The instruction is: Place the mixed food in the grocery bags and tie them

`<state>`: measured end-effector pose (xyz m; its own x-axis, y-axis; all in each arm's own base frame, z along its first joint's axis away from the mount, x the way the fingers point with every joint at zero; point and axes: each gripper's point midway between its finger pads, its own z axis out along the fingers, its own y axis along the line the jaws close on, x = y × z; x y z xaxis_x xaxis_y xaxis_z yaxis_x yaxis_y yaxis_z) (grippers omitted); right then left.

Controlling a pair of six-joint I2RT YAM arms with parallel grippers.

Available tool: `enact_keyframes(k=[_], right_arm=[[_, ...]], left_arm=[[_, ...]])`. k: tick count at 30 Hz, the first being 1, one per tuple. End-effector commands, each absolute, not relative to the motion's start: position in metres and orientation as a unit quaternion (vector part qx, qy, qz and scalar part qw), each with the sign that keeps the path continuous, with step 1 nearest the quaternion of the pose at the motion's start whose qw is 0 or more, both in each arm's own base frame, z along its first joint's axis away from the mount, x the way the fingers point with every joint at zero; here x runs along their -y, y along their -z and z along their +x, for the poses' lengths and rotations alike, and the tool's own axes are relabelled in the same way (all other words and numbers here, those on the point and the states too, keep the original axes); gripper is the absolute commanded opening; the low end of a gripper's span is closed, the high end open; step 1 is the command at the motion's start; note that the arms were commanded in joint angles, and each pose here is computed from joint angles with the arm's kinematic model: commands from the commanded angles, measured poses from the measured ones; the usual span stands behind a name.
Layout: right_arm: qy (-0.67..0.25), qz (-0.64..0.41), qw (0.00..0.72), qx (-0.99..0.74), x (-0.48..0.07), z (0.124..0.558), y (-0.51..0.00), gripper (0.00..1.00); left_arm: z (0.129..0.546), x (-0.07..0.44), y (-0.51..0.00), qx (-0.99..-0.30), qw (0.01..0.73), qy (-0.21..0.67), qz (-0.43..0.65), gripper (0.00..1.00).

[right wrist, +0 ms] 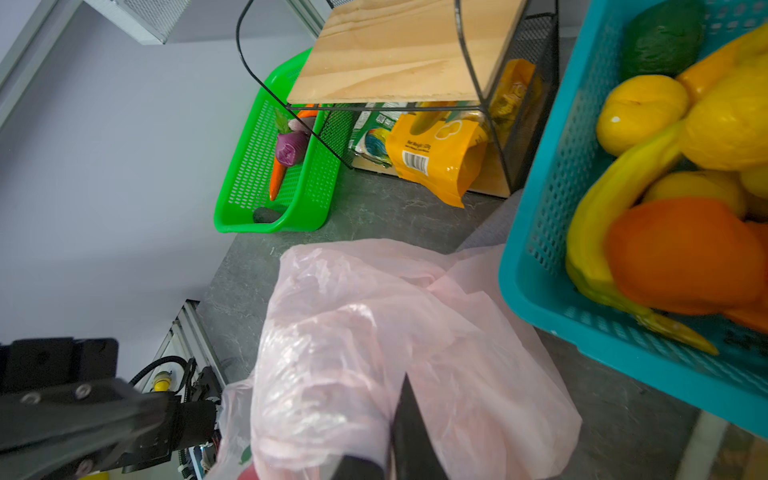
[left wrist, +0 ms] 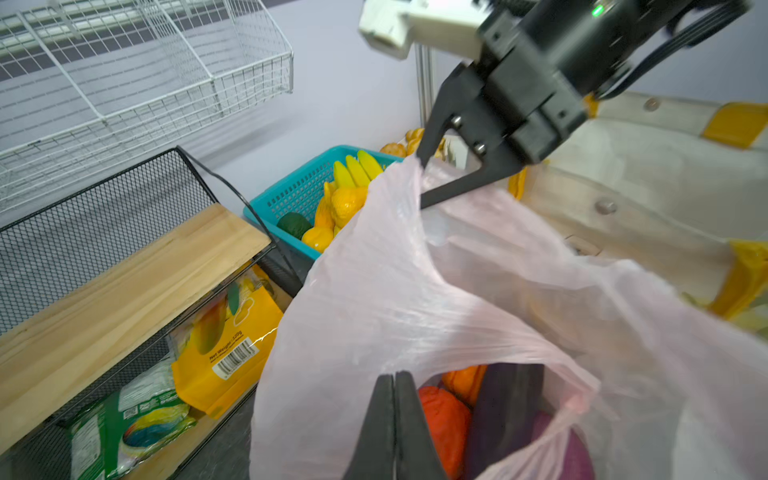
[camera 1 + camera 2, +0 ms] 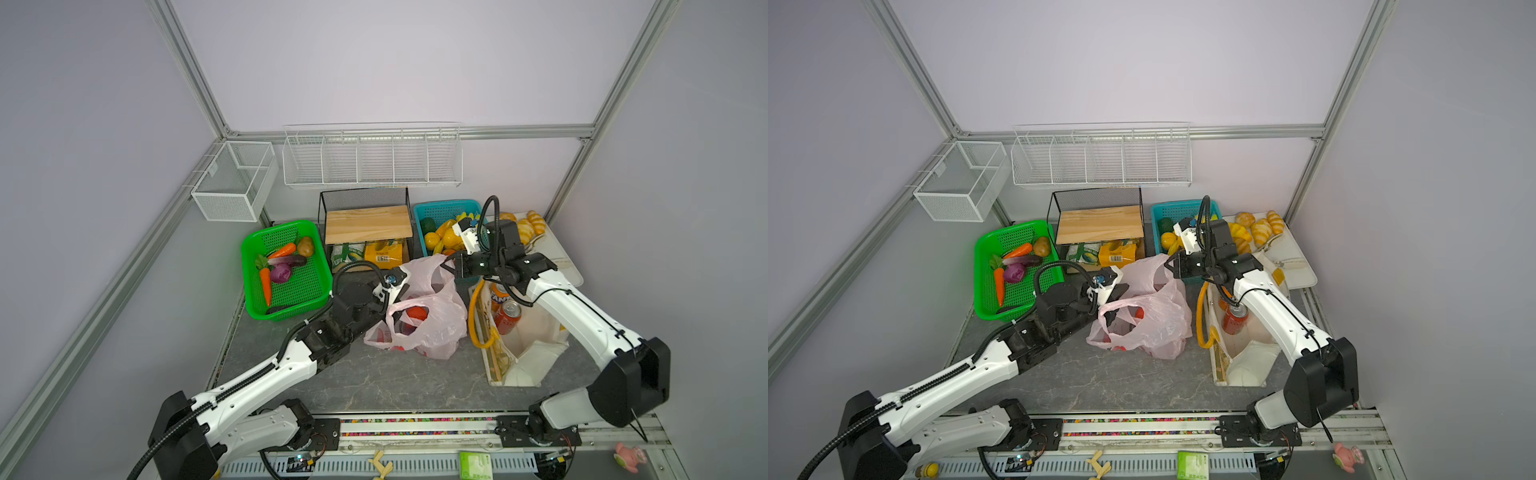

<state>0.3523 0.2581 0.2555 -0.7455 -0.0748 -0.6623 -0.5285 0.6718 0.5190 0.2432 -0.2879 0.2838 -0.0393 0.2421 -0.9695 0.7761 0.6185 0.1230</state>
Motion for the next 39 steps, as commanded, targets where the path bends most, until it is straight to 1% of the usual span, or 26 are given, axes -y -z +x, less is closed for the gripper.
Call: enact_keyframes(k=[1, 2, 3, 5, 6, 8, 11, 15, 16, 17, 18, 19, 22, 26, 30, 32, 34, 36, 39], right_arm=[[-0.397, -0.206, 0.312, -0.838, -0.282, 0.353, -0.272, 0.09], [-0.405, -0.214, 0.306, -0.834, -0.287, 0.352, -0.273, 0.10], [-0.415, -0.222, 0.298, -0.830, -0.293, 0.352, -0.273, 0.11], [-0.429, -0.238, 0.279, -0.825, -0.302, 0.348, -0.272, 0.16], [-0.427, -0.241, 0.274, -0.827, -0.303, 0.348, -0.270, 0.19], [-0.405, -0.239, 0.278, -0.838, -0.297, 0.349, -0.267, 0.28], [-0.325, -0.222, 0.317, -0.863, -0.269, 0.355, -0.270, 0.44], [-0.235, -0.193, 0.379, -0.874, -0.226, 0.349, -0.290, 0.62], [-0.225, -0.188, 0.392, -0.872, -0.219, 0.346, -0.296, 0.66], [-0.217, -0.186, 0.407, -0.868, -0.211, 0.338, -0.303, 0.75], [-0.213, -0.186, 0.421, -0.862, -0.205, 0.330, -0.310, 0.80], [-0.211, -0.190, 0.431, -0.856, -0.201, 0.323, -0.314, 0.82], [-0.220, -0.236, 0.458, -0.828, -0.203, 0.291, -0.321, 0.86], [-0.236, -0.329, 0.487, -0.773, -0.217, 0.240, -0.321, 0.89], [-0.254, -0.402, 0.529, -0.703, -0.233, 0.197, -0.322, 0.95], [-0.246, -0.427, 0.543, -0.680, -0.242, 0.185, -0.319, 0.98], [-0.218, -0.447, 0.554, -0.667, -0.250, 0.180, -0.313, 1.00], [-0.186, -0.460, 0.564, -0.660, -0.257, 0.179, -0.302, 0.97], [-0.165, -0.447, 0.591, -0.651, -0.265, 0.184, -0.304, 0.96]], left_arm=[[0.225, 0.289, -0.284, -0.679, 0.568, 0.283, 0.368, 0.00], [0.225, 0.288, -0.285, -0.677, 0.573, 0.281, 0.368, 0.00], [0.226, 0.286, -0.283, -0.677, 0.576, 0.273, 0.368, 0.06], [0.230, 0.288, -0.276, -0.681, 0.571, 0.256, 0.380, 0.24], [0.231, 0.292, -0.274, -0.682, 0.564, 0.255, 0.390, 0.28], [0.230, 0.302, -0.271, -0.684, 0.546, 0.270, 0.400, 0.32], [0.224, 0.320, -0.275, -0.678, 0.523, 0.319, 0.406, 0.34], [0.227, 0.337, -0.292, -0.680, 0.514, 0.384, 0.353, 0.34], [0.230, 0.340, -0.296, -0.683, 0.512, 0.396, 0.337, 0.33], [0.232, 0.345, -0.299, -0.686, 0.506, 0.410, 0.325, 0.33], [0.234, 0.349, -0.301, -0.688, 0.499, 0.420, 0.318, 0.32], [0.236, 0.352, -0.302, -0.691, 0.493, 0.426, 0.313, 0.32], [0.241, 0.360, -0.302, -0.699, 0.481, 0.432, 0.304, 0.32], [0.248, 0.363, -0.301, -0.707, 0.480, 0.424, 0.299, 0.32], [0.255, 0.362, -0.302, -0.717, 0.484, 0.408, 0.291, 0.32], [0.260, 0.362, -0.301, -0.727, 0.480, 0.400, 0.283, 0.32], [0.263, 0.362, -0.301, -0.735, 0.476, 0.397, 0.275, 0.32], [0.266, 0.363, -0.300, -0.742, 0.472, 0.394, 0.268, 0.32], [0.268, 0.364, -0.298, -0.747, 0.468, 0.392, 0.263, 0.31]])
